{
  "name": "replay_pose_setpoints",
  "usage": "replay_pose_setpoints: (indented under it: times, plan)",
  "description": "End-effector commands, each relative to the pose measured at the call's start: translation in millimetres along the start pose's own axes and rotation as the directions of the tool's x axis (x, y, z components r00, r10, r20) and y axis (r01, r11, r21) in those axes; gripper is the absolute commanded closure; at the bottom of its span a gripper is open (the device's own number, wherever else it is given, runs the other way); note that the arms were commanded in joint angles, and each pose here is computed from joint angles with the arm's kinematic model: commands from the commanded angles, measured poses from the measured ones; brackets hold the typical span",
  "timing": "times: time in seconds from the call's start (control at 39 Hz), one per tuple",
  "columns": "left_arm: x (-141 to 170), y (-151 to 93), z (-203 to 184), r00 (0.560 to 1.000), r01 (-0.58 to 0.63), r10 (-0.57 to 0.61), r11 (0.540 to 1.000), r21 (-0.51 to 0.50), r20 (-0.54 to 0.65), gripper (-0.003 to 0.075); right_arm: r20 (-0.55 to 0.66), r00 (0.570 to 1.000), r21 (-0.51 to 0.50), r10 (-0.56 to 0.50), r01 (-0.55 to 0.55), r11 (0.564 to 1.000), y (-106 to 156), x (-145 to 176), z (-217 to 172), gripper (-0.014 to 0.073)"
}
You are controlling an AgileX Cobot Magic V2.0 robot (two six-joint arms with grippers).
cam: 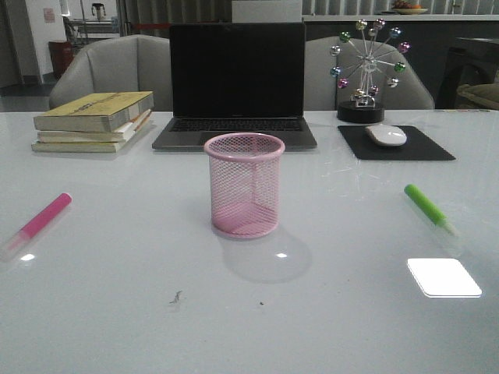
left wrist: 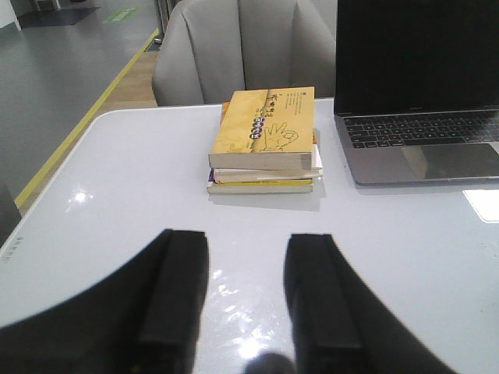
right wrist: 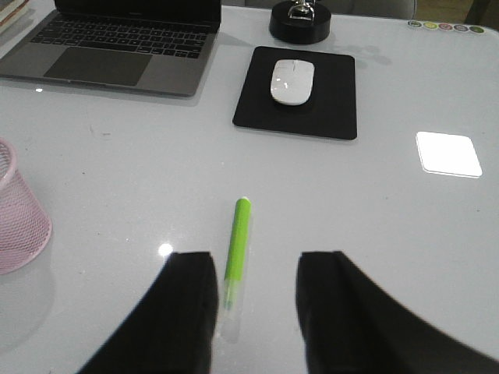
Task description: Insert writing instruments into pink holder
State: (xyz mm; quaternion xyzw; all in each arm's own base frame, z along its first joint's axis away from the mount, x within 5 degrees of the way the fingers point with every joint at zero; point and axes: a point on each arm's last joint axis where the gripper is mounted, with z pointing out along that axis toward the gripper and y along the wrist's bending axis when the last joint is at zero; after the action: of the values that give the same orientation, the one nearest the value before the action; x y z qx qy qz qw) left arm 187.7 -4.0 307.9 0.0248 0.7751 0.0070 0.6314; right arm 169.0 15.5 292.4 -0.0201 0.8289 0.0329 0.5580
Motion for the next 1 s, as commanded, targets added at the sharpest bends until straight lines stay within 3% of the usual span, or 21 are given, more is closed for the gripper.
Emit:
replay_pose_setpoints:
  times: [0.0, 0.31, 0.49, 0.69, 0.97]
  plan:
    - [-21, 1, -3, 0.992, 0.027, -0.027, 1.000, -0.003, 0.124, 0.0318, 0.115, 0.993, -0.006, -0.012, 0.013, 1.000, 1, -19, -4, 0.0165]
    - [-21, 1, -3, 0.992, 0.027, -0.027, 1.000, -0.003, 0.124, 0.0318, 0.085, 0.996, -0.012, 0.035, -0.034, 0.999, 1, -17, -3, 0.0168]
    - [-21, 1, -3, 0.992, 0.027, -0.027, 1.000, -0.003, 0.124, 0.0318, -0.031, 0.997, -0.007, 0.076, -0.076, 0.997, 2, -23, 16, 0.0168]
    - [-21, 1, -3, 0.992, 0.027, -0.027, 1.000, -0.003, 0.124, 0.0318, -0.231, 0.971, 0.019, 0.059, -0.056, 0.998, 3, -52, 74, 0.0168]
    - [-21, 1, -3, 0.992, 0.027, -0.027, 1.000, -0.003, 0.124, 0.0360, -0.396, 0.917, 0.041, 0.052, -0.039, 0.998, 4, -84, 148, 0.0168]
